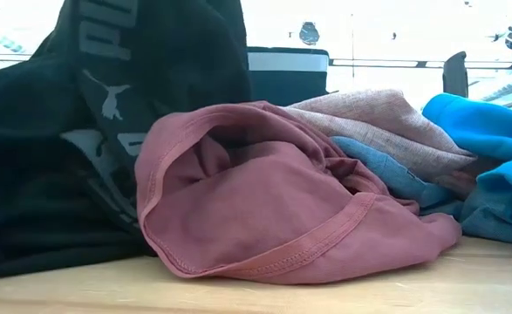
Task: Sort clothes
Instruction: Move the black hoodie to the top right of the table
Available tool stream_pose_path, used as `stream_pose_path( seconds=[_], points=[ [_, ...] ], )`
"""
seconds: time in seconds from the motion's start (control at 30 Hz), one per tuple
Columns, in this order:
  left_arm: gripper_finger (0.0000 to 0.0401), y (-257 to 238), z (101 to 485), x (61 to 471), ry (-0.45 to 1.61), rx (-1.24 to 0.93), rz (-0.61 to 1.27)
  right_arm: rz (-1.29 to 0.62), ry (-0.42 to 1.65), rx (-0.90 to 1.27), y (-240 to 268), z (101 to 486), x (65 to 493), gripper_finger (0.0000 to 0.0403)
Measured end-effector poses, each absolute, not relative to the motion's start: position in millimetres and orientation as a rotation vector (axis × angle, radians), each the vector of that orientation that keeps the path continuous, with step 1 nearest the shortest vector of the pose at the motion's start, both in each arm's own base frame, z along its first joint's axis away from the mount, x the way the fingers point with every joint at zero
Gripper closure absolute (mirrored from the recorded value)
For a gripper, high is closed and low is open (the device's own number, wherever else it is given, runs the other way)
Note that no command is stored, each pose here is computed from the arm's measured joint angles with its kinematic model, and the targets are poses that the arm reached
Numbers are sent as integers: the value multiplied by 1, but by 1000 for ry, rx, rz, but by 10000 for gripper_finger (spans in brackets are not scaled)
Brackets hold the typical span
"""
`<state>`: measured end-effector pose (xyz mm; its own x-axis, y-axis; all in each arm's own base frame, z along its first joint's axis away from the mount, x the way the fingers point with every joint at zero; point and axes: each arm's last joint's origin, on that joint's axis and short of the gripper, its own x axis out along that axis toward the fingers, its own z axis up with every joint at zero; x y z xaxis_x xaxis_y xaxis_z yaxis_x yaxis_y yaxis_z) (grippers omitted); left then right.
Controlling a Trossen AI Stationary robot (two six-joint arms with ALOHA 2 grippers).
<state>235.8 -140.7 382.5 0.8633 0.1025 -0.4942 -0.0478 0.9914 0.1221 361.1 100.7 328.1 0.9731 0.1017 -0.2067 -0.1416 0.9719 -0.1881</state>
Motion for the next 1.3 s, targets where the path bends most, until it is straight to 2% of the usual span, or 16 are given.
stream_pose_path(
  seconds=[0.27,0.4,0.47,0.6,0.63,0.77,0.93,1.03,1.13,1.3],
  points=[
    [398,-136,385,243,493,137,71,196,237,-164,104,302,390,188],
    [397,-132,385,246,503,114,43,132,222,-175,105,301,398,202],
    [397,-132,385,246,507,109,36,124,224,-194,105,302,398,241],
    [383,-132,384,245,525,117,31,131,210,-218,104,313,392,373],
    [376,-132,382,244,543,126,19,131,213,-225,104,316,389,385],
    [329,-130,377,240,605,153,13,108,222,-212,104,328,377,395],
    [264,-126,371,234,692,182,45,-26,249,-262,105,350,352,399],
    [233,-122,366,230,747,179,93,-84,189,-297,106,371,334,399],
    [216,-119,363,226,774,162,165,-184,127,-339,107,395,312,400],
    [212,-118,362,224,778,143,218,-319,39,-394,103,433,269,401]
  ],
)
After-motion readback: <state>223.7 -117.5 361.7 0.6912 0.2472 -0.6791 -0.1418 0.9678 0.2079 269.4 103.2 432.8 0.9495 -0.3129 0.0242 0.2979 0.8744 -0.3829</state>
